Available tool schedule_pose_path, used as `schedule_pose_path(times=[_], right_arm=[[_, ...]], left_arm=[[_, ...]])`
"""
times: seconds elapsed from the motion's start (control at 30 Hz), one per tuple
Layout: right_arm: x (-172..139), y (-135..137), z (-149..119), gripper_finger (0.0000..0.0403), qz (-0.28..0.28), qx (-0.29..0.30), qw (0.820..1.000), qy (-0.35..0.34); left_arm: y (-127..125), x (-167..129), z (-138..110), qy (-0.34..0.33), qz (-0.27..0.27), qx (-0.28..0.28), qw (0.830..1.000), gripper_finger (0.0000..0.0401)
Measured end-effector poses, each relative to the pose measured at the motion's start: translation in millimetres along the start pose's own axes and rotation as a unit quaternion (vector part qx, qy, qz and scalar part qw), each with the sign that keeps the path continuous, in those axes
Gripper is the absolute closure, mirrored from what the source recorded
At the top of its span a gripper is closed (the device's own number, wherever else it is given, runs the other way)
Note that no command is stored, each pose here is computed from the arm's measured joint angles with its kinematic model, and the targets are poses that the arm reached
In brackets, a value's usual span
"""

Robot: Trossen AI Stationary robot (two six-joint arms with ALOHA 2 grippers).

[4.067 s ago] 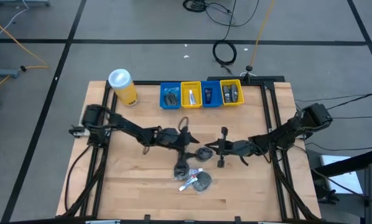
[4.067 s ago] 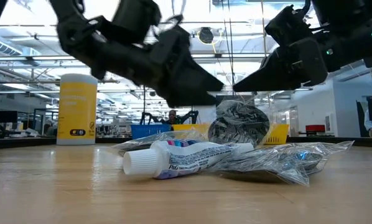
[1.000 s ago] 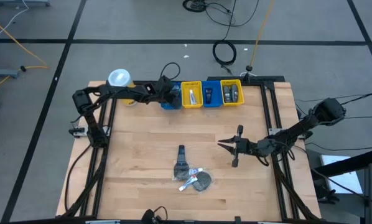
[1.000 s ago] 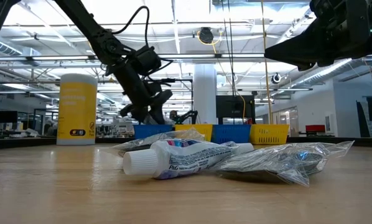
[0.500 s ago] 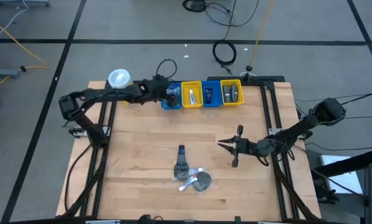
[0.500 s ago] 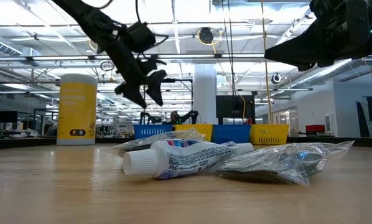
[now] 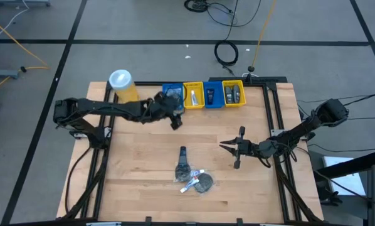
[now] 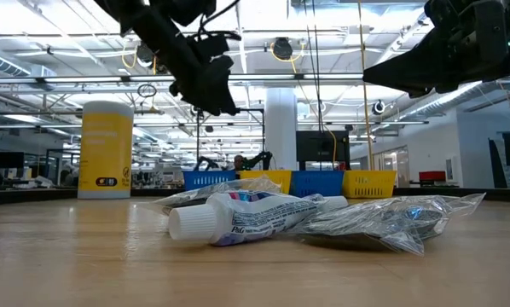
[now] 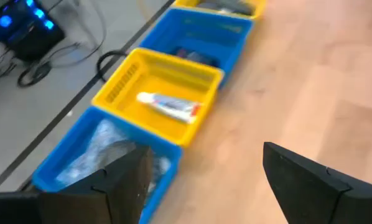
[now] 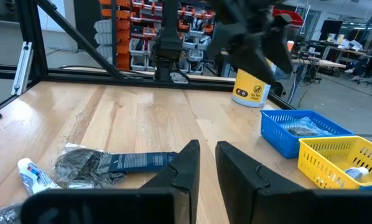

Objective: Pick & Place Travel size toiletries
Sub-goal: Put the blue shave cream into the left blue bin

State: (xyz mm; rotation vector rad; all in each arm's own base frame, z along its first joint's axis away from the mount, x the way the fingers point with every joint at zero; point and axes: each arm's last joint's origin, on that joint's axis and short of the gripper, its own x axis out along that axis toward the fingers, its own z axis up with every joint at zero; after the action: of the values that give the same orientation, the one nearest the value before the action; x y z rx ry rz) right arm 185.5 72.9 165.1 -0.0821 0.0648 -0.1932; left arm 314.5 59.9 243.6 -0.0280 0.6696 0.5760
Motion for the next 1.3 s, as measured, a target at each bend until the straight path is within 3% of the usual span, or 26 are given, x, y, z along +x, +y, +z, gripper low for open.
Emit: schedule_pose_path(times=[0.13,0.27,0.33,0.5,0.6,0.7,0.8,1.03,1.17,1.3], right_arm=[[0,0,0,0.0360,0.000,-0.001,1.000,0.000],[0,0,0,0.0360,0.000,-0.001,1.000,0.000],[0,0,0,0.0360,0.000,-0.001,1.000,0.000],[2,-3,0,0.0360,-0.008,0.004,1.000,0.000],[4,-5,0,0.0360,-0.015,0.009,1.000,0.000],[5,-9,0,0.0360,-0.024,0.020,1.000,0.001],[7,-11,0,0.0360,-0.030,0.027,0.999,0.002],[7,-12,-2,0.0360,-0.032,0.032,0.999,0.010],[7,-12,-5,0.0360,-0.032,0.030,0.999,0.022],[7,-12,-5,0.0360,-0.032,0.031,0.999,0.022]], left_arm=[[-29,-4,-21,-0.007,-0.031,0.013,0.999,0.0117],[-55,-8,-46,-0.081,-0.075,0.000,0.994,0.0125],[-67,-9,-65,-0.122,-0.105,0.020,0.987,0.0126],[-86,-11,-103,-0.187,-0.193,0.082,0.960,0.0119],[-93,-6,-115,-0.170,-0.243,0.156,0.942,0.0121],[-103,-1,-124,-0.143,-0.312,0.239,0.908,0.0130],[-112,8,-125,-0.098,-0.323,0.296,0.894,0.0143],[-126,22,-106,-0.036,-0.279,0.405,0.870,0.0168],[-127,24,-93,0.001,-0.268,0.408,0.873,0.0171],[-120,29,-76,0.027,-0.286,0.349,0.892,0.0168]])
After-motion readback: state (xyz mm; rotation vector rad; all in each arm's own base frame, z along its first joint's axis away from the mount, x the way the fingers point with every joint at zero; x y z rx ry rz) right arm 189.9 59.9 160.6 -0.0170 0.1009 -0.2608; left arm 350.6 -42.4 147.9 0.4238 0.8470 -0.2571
